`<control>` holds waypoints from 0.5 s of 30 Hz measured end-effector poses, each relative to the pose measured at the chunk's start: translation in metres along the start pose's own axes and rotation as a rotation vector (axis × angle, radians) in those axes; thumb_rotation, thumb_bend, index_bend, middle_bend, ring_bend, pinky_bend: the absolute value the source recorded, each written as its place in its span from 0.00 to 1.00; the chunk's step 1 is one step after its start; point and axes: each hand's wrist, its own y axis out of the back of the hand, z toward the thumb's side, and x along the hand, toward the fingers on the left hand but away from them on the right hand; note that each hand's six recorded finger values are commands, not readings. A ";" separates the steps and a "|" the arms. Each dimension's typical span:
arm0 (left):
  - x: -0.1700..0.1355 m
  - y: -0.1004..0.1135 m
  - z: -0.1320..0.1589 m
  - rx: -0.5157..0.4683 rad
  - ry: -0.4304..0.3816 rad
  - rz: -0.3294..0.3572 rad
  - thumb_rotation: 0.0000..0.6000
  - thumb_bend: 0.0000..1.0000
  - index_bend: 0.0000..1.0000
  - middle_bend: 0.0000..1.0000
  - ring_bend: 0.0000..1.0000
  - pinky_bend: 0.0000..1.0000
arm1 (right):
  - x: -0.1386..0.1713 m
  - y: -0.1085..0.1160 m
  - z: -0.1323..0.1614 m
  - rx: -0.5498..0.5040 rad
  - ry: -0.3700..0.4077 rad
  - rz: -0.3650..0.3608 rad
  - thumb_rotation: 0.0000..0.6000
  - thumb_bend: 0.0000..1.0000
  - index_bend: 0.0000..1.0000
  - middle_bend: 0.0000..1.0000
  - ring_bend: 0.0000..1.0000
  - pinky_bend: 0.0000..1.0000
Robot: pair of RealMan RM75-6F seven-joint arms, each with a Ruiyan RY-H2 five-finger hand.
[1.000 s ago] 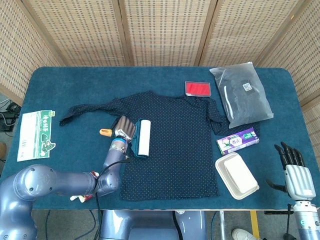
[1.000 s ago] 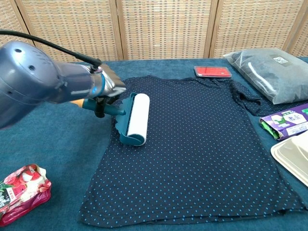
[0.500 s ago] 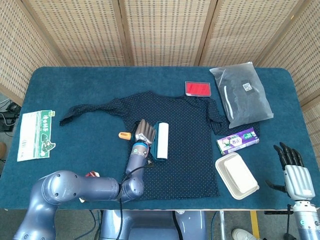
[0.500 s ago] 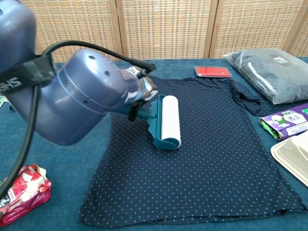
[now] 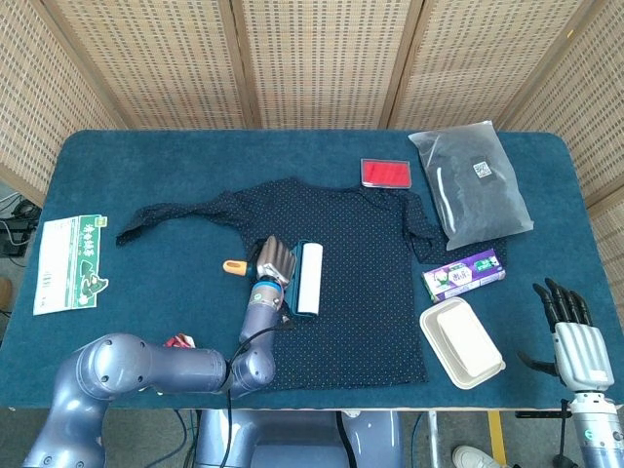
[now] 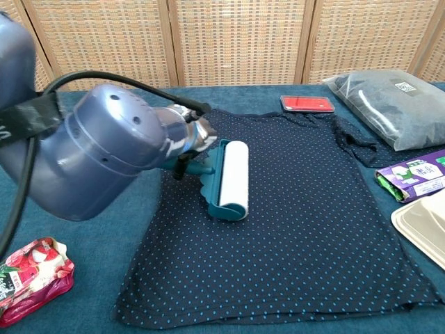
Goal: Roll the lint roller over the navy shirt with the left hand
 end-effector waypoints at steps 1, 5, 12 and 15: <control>0.000 -0.005 -0.005 0.003 0.006 -0.004 1.00 0.65 0.89 0.90 0.74 0.68 | 0.000 -0.001 0.001 0.002 0.002 0.002 1.00 0.13 0.00 0.00 0.00 0.00; -0.002 -0.021 -0.023 0.014 0.026 -0.015 1.00 0.65 0.89 0.90 0.74 0.68 | 0.001 -0.003 0.003 0.011 0.008 0.008 1.00 0.13 0.00 0.00 0.00 0.00; -0.008 -0.050 -0.060 0.021 0.061 -0.030 1.00 0.65 0.89 0.90 0.74 0.68 | 0.002 -0.009 0.009 0.026 0.022 0.020 1.00 0.13 0.00 0.00 0.00 0.00; -0.011 -0.059 -0.071 0.010 0.068 -0.031 1.00 0.65 0.89 0.90 0.74 0.68 | 0.003 -0.010 0.011 0.027 0.026 0.024 1.00 0.13 0.00 0.00 0.00 0.00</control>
